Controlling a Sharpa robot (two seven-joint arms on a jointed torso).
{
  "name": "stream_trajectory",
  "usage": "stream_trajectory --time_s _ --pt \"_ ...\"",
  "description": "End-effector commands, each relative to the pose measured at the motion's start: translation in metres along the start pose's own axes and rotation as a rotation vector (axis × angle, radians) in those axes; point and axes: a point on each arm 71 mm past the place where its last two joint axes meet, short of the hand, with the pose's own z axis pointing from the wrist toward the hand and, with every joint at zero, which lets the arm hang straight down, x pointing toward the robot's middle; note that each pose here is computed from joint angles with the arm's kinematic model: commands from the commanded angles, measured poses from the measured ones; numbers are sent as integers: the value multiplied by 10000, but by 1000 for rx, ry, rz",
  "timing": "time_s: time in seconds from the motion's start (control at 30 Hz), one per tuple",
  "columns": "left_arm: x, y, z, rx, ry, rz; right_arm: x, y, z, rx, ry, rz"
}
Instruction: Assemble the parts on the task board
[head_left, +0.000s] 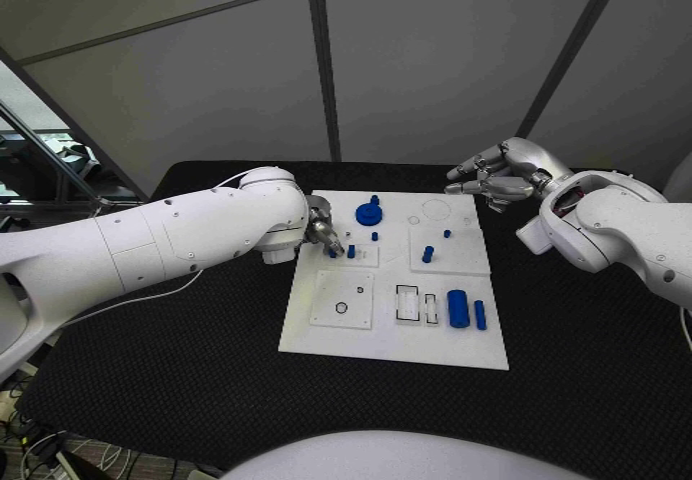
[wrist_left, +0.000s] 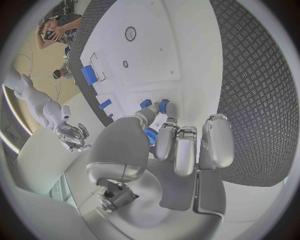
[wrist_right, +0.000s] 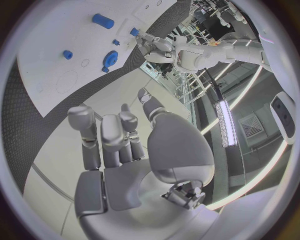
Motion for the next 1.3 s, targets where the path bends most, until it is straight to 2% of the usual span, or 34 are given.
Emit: stream_trajectory --time_s 0.03,1.0,1.3 --pt "101 43 59 -27 21 13 -5 18 0 -8 3 -1" --pt "47 108 72 -26 -20 -21 -17 11 -18 -5 1 -2" --pt "-55 145 29 -18 -62 -58 -23 8 -22 -4 -1 -2"
